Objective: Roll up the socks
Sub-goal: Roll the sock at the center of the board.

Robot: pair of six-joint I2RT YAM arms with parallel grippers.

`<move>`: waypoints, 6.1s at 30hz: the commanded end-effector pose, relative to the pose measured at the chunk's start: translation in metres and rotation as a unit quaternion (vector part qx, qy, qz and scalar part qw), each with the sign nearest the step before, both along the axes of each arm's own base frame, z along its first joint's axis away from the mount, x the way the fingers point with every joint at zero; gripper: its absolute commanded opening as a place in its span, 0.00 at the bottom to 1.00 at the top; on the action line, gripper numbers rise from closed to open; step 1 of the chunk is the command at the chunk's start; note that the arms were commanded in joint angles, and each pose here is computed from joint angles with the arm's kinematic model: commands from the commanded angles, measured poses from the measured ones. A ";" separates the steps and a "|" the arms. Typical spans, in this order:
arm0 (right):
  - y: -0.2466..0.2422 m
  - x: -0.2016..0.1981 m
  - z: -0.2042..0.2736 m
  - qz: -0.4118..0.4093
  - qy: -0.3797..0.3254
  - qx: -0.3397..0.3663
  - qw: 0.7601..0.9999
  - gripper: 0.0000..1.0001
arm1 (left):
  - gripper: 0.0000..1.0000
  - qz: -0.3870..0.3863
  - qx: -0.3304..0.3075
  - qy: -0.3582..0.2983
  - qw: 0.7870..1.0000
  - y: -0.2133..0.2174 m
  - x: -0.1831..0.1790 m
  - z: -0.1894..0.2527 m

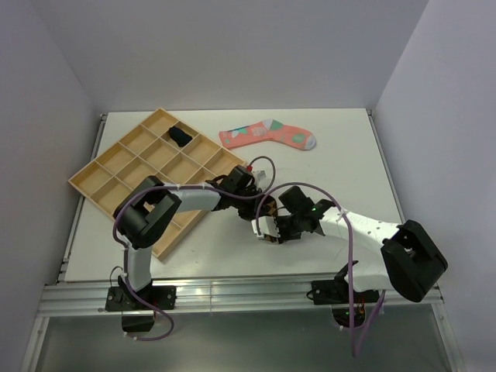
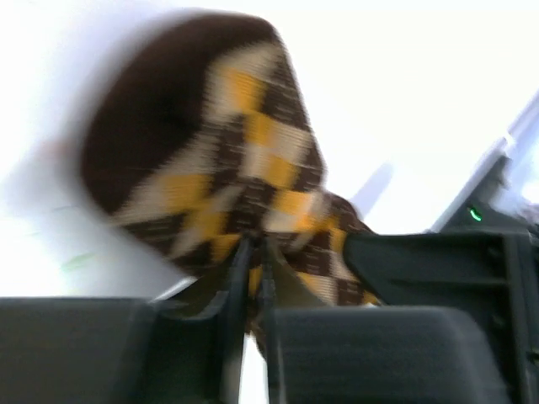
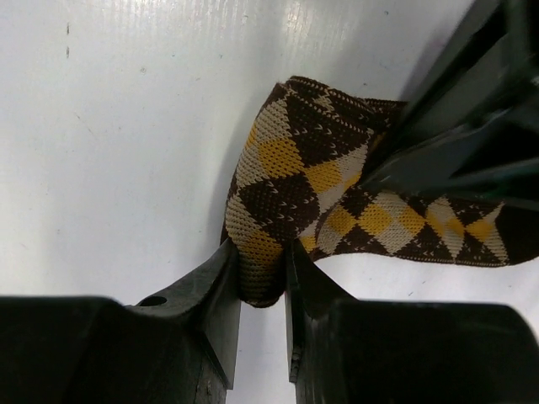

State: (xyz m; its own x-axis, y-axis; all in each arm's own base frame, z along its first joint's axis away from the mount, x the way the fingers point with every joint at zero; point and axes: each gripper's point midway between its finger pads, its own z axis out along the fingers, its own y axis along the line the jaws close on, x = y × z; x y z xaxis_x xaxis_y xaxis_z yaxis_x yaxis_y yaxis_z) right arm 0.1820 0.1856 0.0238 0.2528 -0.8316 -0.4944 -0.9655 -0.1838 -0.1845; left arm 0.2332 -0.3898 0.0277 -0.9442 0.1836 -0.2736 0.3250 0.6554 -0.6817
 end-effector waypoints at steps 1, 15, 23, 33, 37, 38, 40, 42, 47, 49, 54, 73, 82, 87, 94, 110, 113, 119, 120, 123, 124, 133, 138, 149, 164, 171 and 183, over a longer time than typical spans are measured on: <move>-0.017 -0.021 -0.011 -0.015 0.054 -0.038 0.998 0.13 | 0.07 0.075 0.065 -0.071 0.993 0.030 0.034 -0.004; -0.014 -0.030 -0.002 -0.007 0.088 -0.039 0.995 0.13 | 0.07 0.087 0.050 -0.088 0.991 0.025 0.041 -0.012; 0.002 -0.036 0.006 -0.004 0.227 -0.055 0.972 0.13 | 0.07 0.107 0.019 -0.093 0.990 0.022 0.040 -0.008; -0.009 -0.028 -0.009 -0.093 0.396 -0.119 0.906 0.13 | 0.13 0.126 -0.070 -0.108 0.984 0.024 0.037 0.012; -0.007 -0.025 -0.013 -0.116 0.432 -0.133 0.885 0.13 | 0.20 0.136 -0.094 -0.124 0.978 0.026 0.037 0.020; -0.008 -0.023 -0.013 -0.122 0.438 -0.133 0.881 0.13 | 0.20 0.135 -0.096 -0.125 0.978 0.029 0.034 0.018; -0.007 -0.022 -0.014 -0.126 0.452 -0.138 0.872 0.14 | 0.25 0.125 -0.121 -0.148 0.974 0.027 0.033 0.028; -0.007 -0.020 -0.012 -0.133 0.463 -0.137 0.866 0.14 | 0.25 0.116 -0.126 -0.154 0.973 0.032 0.025 0.024; 0.001 -0.011 -0.003 -0.138 0.499 -0.121 0.847 0.15 | 0.27 0.113 -0.168 -0.188 0.961 0.046 0.009 0.030; 0.001 -0.006 -0.004 -0.146 0.498 -0.119 0.846 0.15 | 0.27 0.115 -0.180 -0.193 0.958 0.058 -0.006 0.031; -0.001 0.002 -0.016 -0.168 0.488 -0.131 0.846 0.15 | 0.29 0.084 -0.196 -0.265 0.940 0.063 -0.025 0.050; -0.015 0.025 -0.040 -0.227 0.451 -0.177 0.845 0.13 | 0.52 -0.114 -0.102 -0.358 0.921 -0.010 -0.036 0.041; -0.015 0.027 -0.039 -0.241 0.449 -0.182 0.841 0.14 | 0.53 -0.116 -0.120 -0.330 0.929 -0.008 -0.045 0.021; -0.008 0.033 -0.031 -0.258 0.435 -0.162 0.847 0.16 | 0.48 -0.107 -0.136 -0.296 0.939 -0.004 -0.055 0.004; 0.002 0.050 -0.018 -0.300 0.396 -0.120 0.859 0.23 | 0.21 -0.092 -0.156 -0.253 0.950 0.003 -0.070 -0.014; -0.004 0.063 0.047 -0.323 0.254 -0.001 0.912 0.51 | 0.00 -0.019 -0.128 -0.139 0.982 0.025 -0.088 -0.060; -0.011 0.066 0.061 -0.319 0.218 0.026 0.922 0.51 | 0.00 -0.011 -0.126 -0.115 0.985 0.027 -0.093 -0.067; -0.020 0.053 0.081 -0.269 0.133 0.075 0.951 0.54 | 0.00 0.006 -0.109 -0.067 0.992 0.028 -0.097 -0.078; -0.021 0.051 0.082 -0.254 0.118 0.079 0.957 0.54 | 0.00 0.006 -0.106 -0.060 0.992 0.028 -0.099 -0.079; -0.026 0.040 0.085 -0.221 0.068 0.097 0.968 0.56 | 0.00 0.007 -0.096 -0.034 0.995 0.030 -0.103 -0.083; -0.029 0.031 0.077 -0.209 0.065 0.094 0.971 0.57 | 0.00 0.008 -0.093 -0.024 0.995 0.031 -0.106 -0.085; -0.028 -0.007 0.060 -0.114 -0.047 0.101 0.987 0.64 | 0.01 0.051 -0.040 0.037 0.997 0.051 -0.110 -0.106; -0.026 -0.017 0.044 -0.087 -0.050 0.094 0.991 0.64 | 0.00 0.062 -0.041 0.067 0.995 0.051 -0.114 -0.111; -0.009 -0.014 0.030 -0.058 -0.100 0.092 0.989 0.65 | 0.00 0.069 -0.047 0.096 0.992 0.051 -0.117 -0.115; 0.009 -0.016 -0.005 -0.035 -0.088 0.055 0.994 0.64 | 0.00 0.042 -0.075 0.133 0.987 0.051 -0.125 -0.110; 0.016 -0.015 -0.010 -0.042 -0.031 0.026 0.998 0.20 | 0.00 0.035 -0.088 0.142 0.985 0.049 -0.125 -0.102; -0.011 -0.020 -0.007 -0.080 0.097 -0.026 0.992 0.11 | 0.37 0.109 -0.085 -0.055 0.989 0.050 -0.060 -0.037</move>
State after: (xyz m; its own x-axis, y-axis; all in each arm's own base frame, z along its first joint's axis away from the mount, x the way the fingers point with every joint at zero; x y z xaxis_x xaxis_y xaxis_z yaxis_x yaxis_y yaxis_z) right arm 0.1717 0.1955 0.0212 0.0912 -0.8357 -0.5415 -0.9954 -0.0596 -0.0755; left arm 0.1858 -0.3748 0.0331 -0.9231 -0.1498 -0.3541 0.2737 0.3908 -0.8788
